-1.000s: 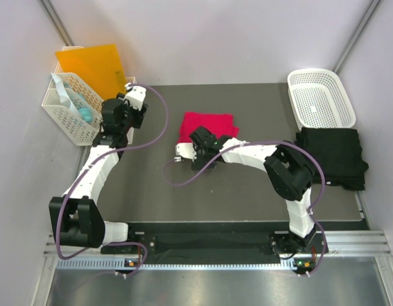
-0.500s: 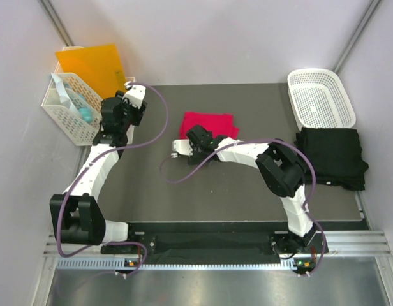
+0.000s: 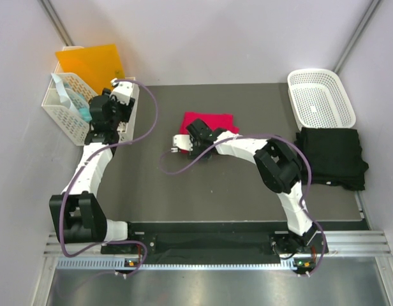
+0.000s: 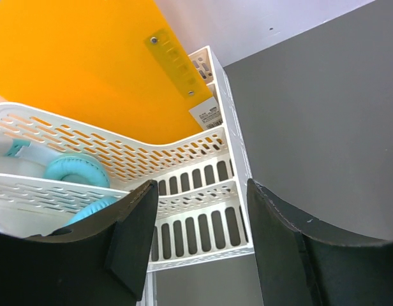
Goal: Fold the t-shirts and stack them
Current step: Neatly place the folded tshirt to the corner
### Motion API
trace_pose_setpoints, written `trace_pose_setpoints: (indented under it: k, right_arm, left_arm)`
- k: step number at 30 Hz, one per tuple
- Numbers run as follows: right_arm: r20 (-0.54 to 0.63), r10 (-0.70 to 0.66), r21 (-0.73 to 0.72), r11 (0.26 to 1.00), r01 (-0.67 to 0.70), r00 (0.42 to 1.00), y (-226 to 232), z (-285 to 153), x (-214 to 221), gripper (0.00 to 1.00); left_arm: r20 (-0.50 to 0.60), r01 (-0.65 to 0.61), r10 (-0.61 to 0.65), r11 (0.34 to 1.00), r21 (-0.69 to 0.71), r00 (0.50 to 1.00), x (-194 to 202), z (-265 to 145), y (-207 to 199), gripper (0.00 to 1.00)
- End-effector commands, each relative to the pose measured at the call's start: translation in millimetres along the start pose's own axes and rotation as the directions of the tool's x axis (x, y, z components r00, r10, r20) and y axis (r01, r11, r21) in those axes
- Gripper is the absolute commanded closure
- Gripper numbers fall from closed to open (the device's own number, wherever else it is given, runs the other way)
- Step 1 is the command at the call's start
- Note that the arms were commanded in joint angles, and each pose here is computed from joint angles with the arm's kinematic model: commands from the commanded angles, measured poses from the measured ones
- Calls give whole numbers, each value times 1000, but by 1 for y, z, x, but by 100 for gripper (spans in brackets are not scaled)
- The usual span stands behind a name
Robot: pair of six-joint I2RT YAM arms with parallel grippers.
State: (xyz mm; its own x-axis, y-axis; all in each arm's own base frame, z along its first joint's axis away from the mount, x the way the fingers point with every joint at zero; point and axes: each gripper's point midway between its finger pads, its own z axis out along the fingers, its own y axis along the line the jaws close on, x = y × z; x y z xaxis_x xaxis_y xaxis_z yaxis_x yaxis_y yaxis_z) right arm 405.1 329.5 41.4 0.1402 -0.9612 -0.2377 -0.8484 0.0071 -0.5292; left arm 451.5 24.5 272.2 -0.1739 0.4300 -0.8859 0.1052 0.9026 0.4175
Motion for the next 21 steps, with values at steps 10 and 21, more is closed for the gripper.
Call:
trace_pose_setpoints:
  k: [10, 21]
  right_arm:
    - [-96, 0, -340, 940, -32, 995, 68, -2, 39, 83]
    - [54, 39, -508, 861, -6, 998, 66, -76, 8, 100]
  left_arm:
    - [129, 15, -7, 998, -63, 992, -34, -9, 31, 37]
    - [155, 28, -19, 998, -53, 988, -39, -9, 35, 37]
